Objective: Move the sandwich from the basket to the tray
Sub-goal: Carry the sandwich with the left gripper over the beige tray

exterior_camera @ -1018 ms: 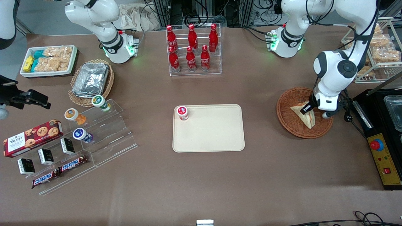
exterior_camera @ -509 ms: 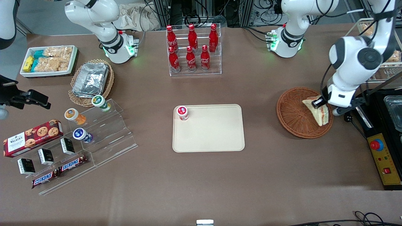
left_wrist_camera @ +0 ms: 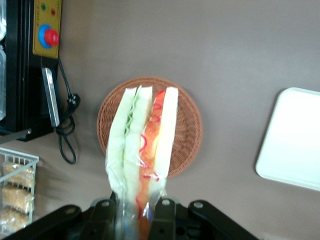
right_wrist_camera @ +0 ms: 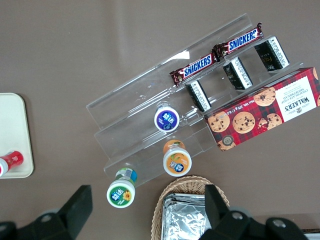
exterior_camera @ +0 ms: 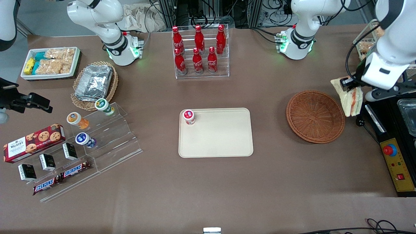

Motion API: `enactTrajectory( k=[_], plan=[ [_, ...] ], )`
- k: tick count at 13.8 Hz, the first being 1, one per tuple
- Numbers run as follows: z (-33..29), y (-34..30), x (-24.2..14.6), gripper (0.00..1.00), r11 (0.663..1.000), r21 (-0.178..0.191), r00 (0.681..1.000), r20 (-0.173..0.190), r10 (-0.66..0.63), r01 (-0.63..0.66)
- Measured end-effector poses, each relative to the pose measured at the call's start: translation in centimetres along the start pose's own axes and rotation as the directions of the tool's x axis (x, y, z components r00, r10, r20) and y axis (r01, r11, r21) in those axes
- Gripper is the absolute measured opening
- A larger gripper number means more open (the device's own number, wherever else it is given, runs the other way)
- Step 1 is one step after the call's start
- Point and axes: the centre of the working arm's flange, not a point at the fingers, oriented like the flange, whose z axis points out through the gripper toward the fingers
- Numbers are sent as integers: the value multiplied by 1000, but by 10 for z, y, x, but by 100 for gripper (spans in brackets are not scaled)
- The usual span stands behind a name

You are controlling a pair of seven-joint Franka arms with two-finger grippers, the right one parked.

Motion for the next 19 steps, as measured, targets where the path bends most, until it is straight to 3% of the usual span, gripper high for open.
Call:
enactTrajectory(
  k=[2,4,8,13,15,19],
  plan=[
    [-19,38,-4,21,997,-47,998,-10,60,-61],
    [-14,84,-8,21,985,-119,993,-11,121,-122],
    [55,209,-18,21,972,-203,993,-40,115,-121],
    [218,285,-32,21,970,-176,986,-45,163,-168],
    [271,294,-28,21,970,-143,980,-52,190,-195],
    [352,321,-36,21,972,-83,973,-100,209,-218]
  ],
)
